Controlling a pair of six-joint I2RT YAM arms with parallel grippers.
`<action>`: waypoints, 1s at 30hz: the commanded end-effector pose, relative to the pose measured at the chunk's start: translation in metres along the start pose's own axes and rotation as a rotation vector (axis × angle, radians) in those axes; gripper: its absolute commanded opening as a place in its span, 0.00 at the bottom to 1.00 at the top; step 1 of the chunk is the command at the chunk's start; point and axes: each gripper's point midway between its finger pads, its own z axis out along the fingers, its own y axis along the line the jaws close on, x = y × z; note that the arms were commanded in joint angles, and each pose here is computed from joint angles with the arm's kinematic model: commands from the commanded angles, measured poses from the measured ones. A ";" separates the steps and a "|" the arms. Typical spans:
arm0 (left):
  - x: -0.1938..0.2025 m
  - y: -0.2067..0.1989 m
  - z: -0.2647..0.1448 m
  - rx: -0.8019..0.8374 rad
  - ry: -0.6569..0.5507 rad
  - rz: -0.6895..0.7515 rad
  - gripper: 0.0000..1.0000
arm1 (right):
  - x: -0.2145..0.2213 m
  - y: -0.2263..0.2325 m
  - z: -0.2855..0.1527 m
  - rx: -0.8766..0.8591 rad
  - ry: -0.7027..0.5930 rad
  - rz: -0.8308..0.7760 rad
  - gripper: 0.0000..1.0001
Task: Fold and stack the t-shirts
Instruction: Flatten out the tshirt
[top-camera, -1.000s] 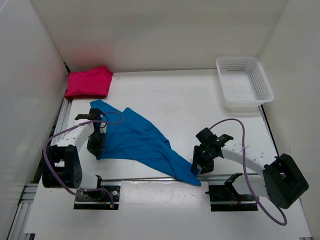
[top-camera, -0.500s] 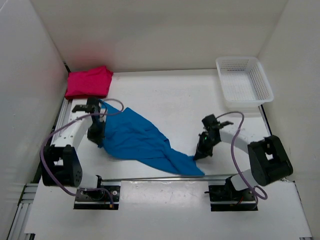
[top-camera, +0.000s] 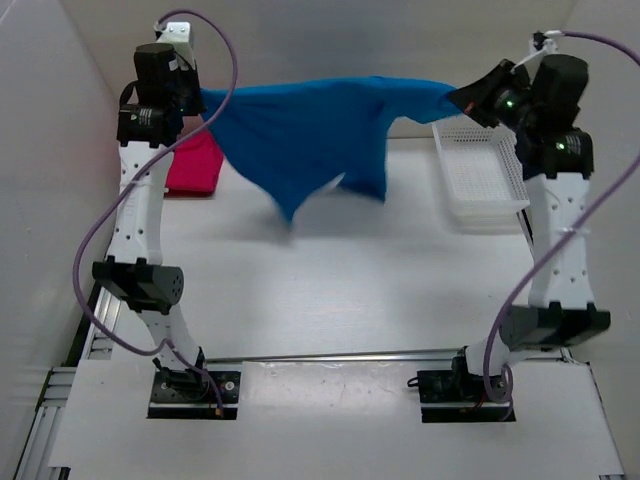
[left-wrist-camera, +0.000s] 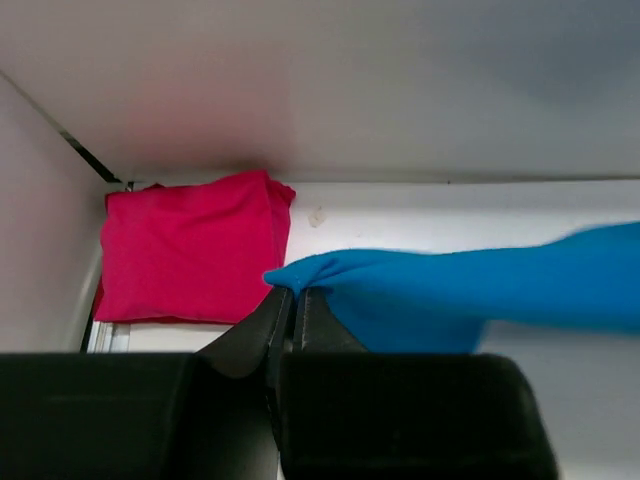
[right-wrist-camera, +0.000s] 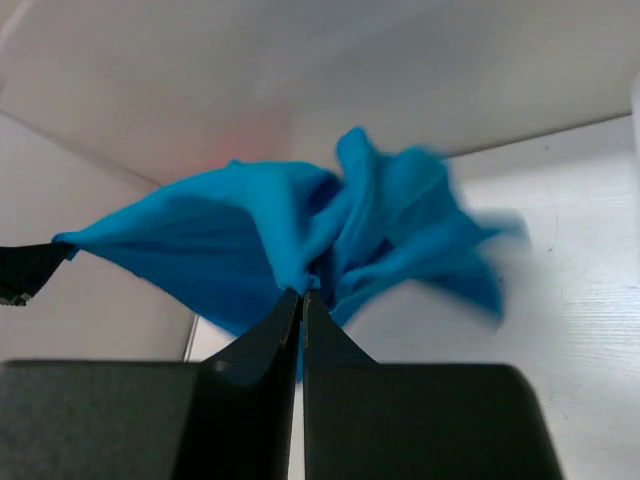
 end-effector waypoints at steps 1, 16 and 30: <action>-0.029 0.007 -0.038 -0.035 -0.115 -0.013 0.10 | 0.043 -0.020 -0.014 0.040 0.118 0.043 0.00; 0.352 -0.016 -0.068 0.052 0.840 0.158 0.10 | 0.344 -0.185 -0.081 0.447 0.650 0.408 0.00; 0.412 -0.004 -0.096 0.037 0.974 0.164 0.10 | 0.402 -0.206 -0.142 0.669 0.865 0.207 0.79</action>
